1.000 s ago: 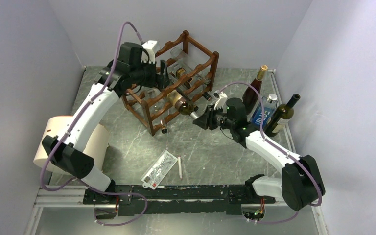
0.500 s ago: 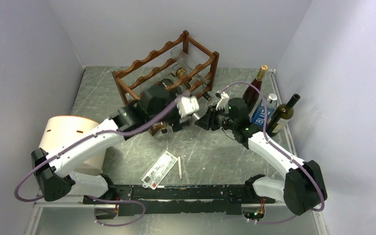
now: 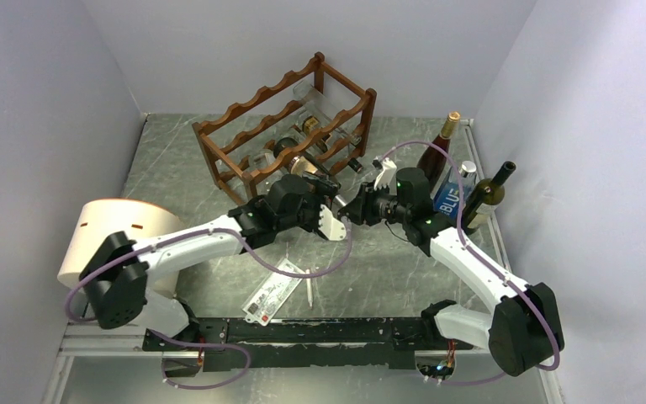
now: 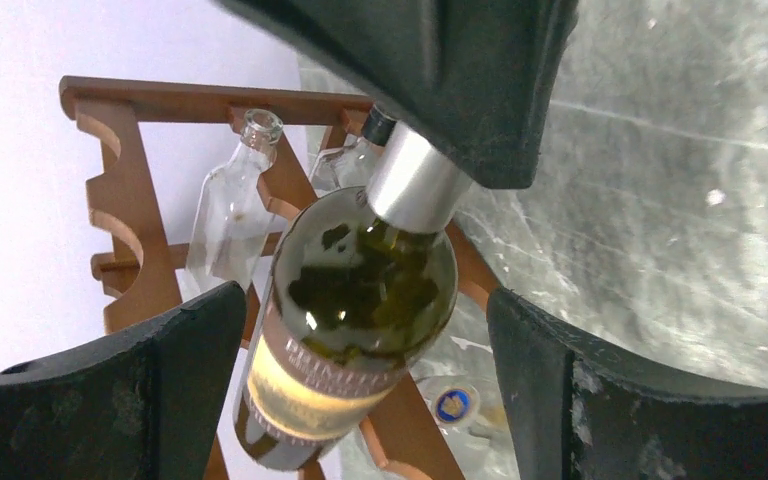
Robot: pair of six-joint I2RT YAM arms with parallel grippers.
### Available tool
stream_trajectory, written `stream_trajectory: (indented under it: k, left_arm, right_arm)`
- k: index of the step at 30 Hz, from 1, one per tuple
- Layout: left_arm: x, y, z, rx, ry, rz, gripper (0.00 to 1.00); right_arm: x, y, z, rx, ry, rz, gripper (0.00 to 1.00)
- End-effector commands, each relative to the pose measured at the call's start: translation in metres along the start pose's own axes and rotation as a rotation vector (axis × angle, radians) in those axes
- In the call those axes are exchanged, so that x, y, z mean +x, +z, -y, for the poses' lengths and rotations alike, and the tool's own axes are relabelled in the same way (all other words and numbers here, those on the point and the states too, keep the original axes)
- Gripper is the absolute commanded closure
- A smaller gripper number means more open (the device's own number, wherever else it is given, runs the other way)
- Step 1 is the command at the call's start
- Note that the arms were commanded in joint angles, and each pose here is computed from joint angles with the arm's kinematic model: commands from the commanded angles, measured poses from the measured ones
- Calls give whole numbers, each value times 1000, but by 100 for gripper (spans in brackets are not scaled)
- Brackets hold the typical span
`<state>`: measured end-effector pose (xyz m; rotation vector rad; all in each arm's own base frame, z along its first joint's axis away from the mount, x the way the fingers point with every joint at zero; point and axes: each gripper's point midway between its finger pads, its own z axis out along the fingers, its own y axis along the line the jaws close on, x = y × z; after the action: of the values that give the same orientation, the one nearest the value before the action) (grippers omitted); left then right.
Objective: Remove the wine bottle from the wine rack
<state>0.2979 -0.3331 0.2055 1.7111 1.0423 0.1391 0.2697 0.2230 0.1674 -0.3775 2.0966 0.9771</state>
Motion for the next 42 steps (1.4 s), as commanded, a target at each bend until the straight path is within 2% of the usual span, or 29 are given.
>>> stream_trajectory:
  k: [1,12,17,19,21,24,25,31,34,35,36,42]
  left_arm:
    - [7,19,-32,-132,166,-26,7]
    - [37,52,-28,-96,247,-105,7]
    - [38,57,-37,-148,306,-112,1]
    - [39,57,-41,-184,343,-122,14]
    - [40,54,-44,-222,381,-137,33]
    - [38,49,-48,-276,414,-147,46]
    - [37,47,-49,-287,418,-150,49]
    - [31,42,-44,-290,412,-153,61]
    - [27,41,-40,-294,403,-144,66]
    - [27,41,-39,-293,399,-143,68]
    - [26,41,-37,-291,393,-142,70]
    - [12,41,-31,-288,394,-128,78]
  right_arm:
    - [-20,-7,-9,-25,-35,38,100]
    - [-15,-11,-15,-56,-30,8,100]
    - [-10,-13,-16,-60,-29,-11,100]
    - [-9,-15,-15,-51,-36,-14,100]
    - [-9,-17,-14,-43,-41,-12,100]
    - [-9,-20,-15,-39,-52,-8,100]
    - [-9,-22,-15,-34,-54,-6,96]
    - [-15,-34,-8,50,-62,6,58]
    - [-26,-47,-6,114,-77,41,30]
    - [-30,-52,-5,136,-83,58,14]
    - [-36,-57,-5,157,-88,78,3]
    - [-77,-96,3,343,-113,198,0]
